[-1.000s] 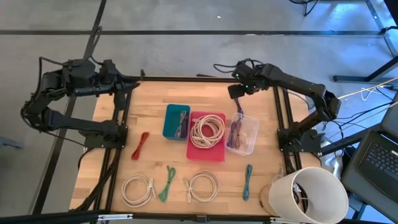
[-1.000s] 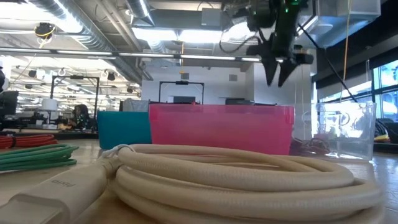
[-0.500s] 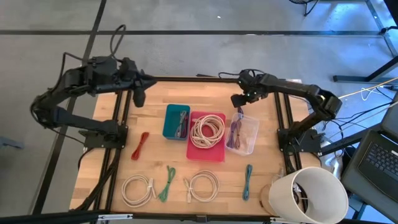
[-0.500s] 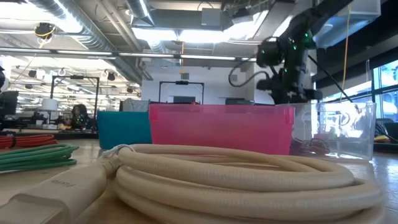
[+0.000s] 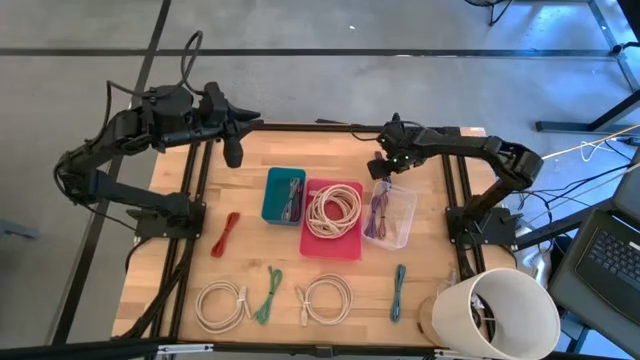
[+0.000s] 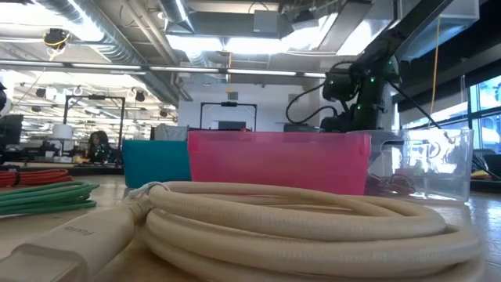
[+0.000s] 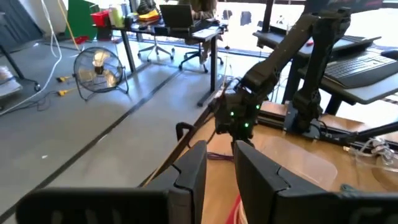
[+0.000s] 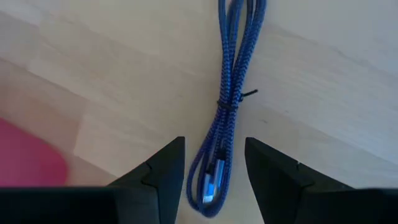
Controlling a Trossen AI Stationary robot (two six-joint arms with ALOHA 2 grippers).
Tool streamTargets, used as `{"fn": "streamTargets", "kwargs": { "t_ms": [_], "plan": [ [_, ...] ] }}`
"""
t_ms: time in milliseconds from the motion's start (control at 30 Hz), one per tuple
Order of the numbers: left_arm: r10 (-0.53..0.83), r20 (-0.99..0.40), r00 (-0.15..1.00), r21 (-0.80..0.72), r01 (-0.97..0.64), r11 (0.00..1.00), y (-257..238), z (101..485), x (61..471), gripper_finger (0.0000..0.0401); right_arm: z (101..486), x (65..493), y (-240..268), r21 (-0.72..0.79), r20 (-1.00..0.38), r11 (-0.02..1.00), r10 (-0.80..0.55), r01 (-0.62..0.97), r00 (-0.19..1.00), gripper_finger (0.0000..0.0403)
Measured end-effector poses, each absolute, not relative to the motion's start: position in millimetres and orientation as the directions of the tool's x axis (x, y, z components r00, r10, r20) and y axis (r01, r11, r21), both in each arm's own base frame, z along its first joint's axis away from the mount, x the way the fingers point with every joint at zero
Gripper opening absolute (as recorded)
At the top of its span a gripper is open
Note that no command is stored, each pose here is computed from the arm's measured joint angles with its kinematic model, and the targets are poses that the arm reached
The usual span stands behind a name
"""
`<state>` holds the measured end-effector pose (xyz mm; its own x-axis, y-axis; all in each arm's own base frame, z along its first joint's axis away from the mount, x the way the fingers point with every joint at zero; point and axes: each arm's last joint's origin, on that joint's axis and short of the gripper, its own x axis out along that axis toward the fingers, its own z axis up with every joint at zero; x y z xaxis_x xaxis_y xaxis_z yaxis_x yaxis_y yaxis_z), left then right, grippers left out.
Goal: Pick & Place USB Port
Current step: Put the purple and black charger cable into the sky blue bin
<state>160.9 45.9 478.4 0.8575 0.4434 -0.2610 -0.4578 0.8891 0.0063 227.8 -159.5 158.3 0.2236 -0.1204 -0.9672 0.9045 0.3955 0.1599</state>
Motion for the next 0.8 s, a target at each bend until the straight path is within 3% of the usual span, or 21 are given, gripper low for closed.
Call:
{"fn": "streamTargets", "kwargs": {
  "t_ms": [367,500,667,800],
  "plan": [
    [0.446,-0.261,0.856,0.008,-0.46,0.888,46,478,161,0.0075,132,234,-164,0.118,-0.983,0.398,-0.085,0.91,0.165,0.0157],
    [0.446,-0.261,0.856,0.008,-0.461,0.888,46,478,161,0.0075,132,233,-164,0.106,-0.983,0.406,-0.093,0.908,0.157,0.0116],
    [0.446,-0.261,0.856,0.008,-0.461,0.888,46,478,161,0.0075,132,233,-164,0.099,-0.983,0.42,-0.098,0.902,0.153,0.0027],
    [0.446,-0.261,0.856,0.008,-0.461,0.888,46,478,161,0.0075,132,235,-166,0.114,-0.979,0.434,-0.106,0.894,0.176,0.0017]
  ]
}}
